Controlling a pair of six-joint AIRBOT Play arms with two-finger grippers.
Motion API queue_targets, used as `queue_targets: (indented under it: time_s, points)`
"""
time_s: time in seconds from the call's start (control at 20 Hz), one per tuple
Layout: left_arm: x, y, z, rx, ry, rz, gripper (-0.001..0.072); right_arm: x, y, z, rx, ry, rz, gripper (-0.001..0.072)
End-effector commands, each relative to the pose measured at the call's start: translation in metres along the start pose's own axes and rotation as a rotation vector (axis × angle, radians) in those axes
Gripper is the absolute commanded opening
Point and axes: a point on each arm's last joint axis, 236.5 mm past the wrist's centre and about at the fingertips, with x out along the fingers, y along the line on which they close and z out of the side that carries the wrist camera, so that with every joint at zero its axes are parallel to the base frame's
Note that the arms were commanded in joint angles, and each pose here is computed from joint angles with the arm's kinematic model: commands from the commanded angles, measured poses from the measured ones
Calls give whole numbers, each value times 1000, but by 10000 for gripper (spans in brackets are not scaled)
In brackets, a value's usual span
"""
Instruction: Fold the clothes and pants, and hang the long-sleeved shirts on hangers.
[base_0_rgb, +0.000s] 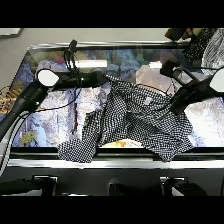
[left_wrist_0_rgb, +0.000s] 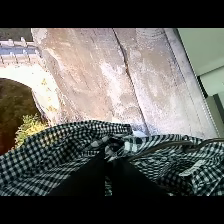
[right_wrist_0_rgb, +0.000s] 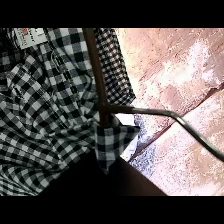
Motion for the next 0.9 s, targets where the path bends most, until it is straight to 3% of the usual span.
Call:
queue_targets:
  time_s: [0.0, 0.1, 0.3, 0.6, 0.85]
  points:
    - [-5, -5, 1, 33, 15, 3, 18, 9, -15, -7, 3, 47, -46, 21]
    - [-5, -1, -4, 21, 37, 22, 18, 6, -27, -13, 7, 67, -101, 21]
    - [-1, -18, -12, 53, 55, 1, 18, 7, -13, -2, -14, 44, -65, 21]
    - [-16, -46, 24, 160, -42, 27, 17, 28, 12, 26, -116, 120, -102, 21]
    - [-25, -57, 11, 152, 36, 42, 18, 35, 12, 47, -24, 69, -150, 21]
